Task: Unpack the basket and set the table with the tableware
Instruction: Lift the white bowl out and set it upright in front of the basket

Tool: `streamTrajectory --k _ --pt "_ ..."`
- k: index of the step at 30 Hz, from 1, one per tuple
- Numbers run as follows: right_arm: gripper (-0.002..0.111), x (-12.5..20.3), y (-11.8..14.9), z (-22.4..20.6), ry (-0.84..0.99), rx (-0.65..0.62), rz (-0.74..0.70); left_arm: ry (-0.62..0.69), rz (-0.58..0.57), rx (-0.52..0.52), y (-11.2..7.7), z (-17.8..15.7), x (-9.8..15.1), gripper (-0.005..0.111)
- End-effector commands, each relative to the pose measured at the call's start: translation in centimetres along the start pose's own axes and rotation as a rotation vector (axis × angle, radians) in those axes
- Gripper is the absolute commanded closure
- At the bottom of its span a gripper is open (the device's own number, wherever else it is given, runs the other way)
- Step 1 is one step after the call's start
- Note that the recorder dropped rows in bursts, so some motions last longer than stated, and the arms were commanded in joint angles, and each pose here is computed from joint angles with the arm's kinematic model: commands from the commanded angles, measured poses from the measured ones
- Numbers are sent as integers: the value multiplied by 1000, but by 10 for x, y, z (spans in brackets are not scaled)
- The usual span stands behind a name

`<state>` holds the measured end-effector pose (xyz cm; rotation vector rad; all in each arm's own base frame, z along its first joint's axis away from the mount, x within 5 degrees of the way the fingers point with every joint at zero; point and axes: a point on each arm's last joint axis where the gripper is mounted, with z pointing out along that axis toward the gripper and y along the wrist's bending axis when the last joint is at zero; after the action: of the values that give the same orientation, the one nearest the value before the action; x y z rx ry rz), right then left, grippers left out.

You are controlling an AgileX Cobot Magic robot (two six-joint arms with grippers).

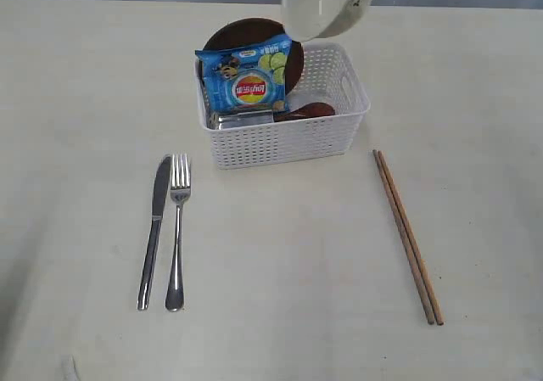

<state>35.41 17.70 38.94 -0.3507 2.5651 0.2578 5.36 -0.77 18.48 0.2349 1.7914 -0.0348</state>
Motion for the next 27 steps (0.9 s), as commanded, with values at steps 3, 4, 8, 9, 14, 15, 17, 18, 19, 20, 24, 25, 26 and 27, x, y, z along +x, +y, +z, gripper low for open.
streamTrajectory --k 3,4,8,9,14,15,17,18,19,20,24,25,26,27 --pt "109 29 19 -13 54 -84 -43 -1 -9 0 0 0 1 107" --pt "109 38 23 -12 79 -89 -59 -1 -9 0 0 0 1 107" --pt "109 73 41 -4 184 -115 -124 -1 -9 0 0 0 1 107" --pt "109 83 46 0 217 -126 -135 -1 -9 0 0 0 1 107" --pt "109 117 70 11 314 -203 -177 -1 -9 0 0 0 1 107" --pt "109 122 74 13 326 -211 -182 -1 -9 0 0 0 1 107" --pt "109 131 79 18 355 -217 -197 -1 -9 0 0 0 1 107" --pt "109 136 81 22 368 -220 -200 -1 -9 0 0 0 1 107" --pt "109 141 81 25 379 -224 -198 -1 -9 0 0 0 1 107" --pt "109 145 82 29 387 -233 -188 -1 -9 0 0 0 1 107" --pt "109 156 85 44 375 -296 -145 -1 -9 0 0 0 1 107" --pt "109 157 86 48 357 -304 -134 -1 -9 0 0 0 1 107" --pt "109 160 86 52 348 -311 -122 -1 -9 0 0 0 1 107" --pt "109 162 85 56 343 -315 -112 -1 -9 0 0 0 1 107"
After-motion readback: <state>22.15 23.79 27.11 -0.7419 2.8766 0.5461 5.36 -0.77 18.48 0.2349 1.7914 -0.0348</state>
